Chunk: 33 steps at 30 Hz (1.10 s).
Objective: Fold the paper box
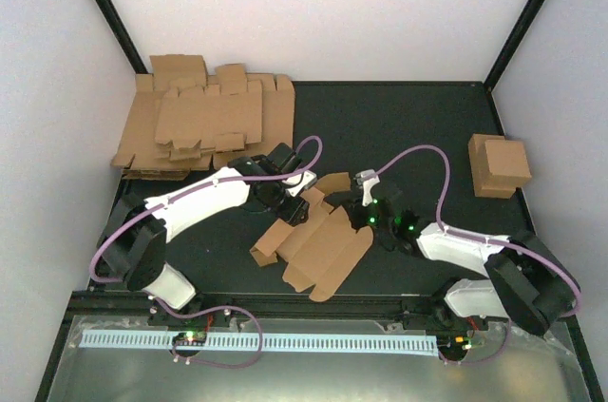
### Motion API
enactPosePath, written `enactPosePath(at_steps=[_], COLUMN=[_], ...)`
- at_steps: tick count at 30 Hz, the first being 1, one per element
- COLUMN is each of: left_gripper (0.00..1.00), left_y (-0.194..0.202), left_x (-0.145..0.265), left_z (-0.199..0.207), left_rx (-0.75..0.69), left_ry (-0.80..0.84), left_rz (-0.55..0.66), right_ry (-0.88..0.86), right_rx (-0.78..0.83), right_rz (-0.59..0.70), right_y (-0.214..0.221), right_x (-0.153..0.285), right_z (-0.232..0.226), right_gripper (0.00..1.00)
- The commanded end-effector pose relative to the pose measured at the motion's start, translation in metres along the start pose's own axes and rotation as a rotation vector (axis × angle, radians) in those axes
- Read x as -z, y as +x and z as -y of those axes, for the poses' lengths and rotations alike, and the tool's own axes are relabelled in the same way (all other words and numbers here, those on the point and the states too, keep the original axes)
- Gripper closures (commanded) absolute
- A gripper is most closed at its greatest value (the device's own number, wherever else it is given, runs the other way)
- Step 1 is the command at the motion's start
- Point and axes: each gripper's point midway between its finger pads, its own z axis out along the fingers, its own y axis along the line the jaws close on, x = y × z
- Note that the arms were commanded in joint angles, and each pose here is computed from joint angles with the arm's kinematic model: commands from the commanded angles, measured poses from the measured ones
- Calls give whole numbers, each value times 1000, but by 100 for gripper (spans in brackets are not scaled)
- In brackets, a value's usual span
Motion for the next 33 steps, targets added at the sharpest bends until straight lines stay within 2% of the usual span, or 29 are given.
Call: enactPosePath(at_steps=[1,6,7,9,10,13,22,33], left_gripper=[45,45,45,45,45,45,45,45], left_y=[-12,-12,-12,-13,-14,-14,-18,-17], left_x=[18,20,20,20,21,22,26,29], left_z=[8,8,8,9,10,11,14,20], left_rx=[-22,-22,-22,-23,-24,-26,-35,-49], left_ry=[33,35,36,41,44,49,61,96], left_rz=[44,46,46,49,50,50,53,43], right_ry=[-9,-16,-17,-7,-4,1,-65,-60], right_rx=[58,49,46,31,23,10,19,81], right_rz=[0,20,24,31,29,50,83,144], right_y=[-14,-22,-24,-28,-29,-35,-47,-51], right_x=[0,4,4,4,4,6,6,4], right_z=[0,6,8,13,16,22,17,19], right_gripper=[73,48,41,16,10,0,3,22])
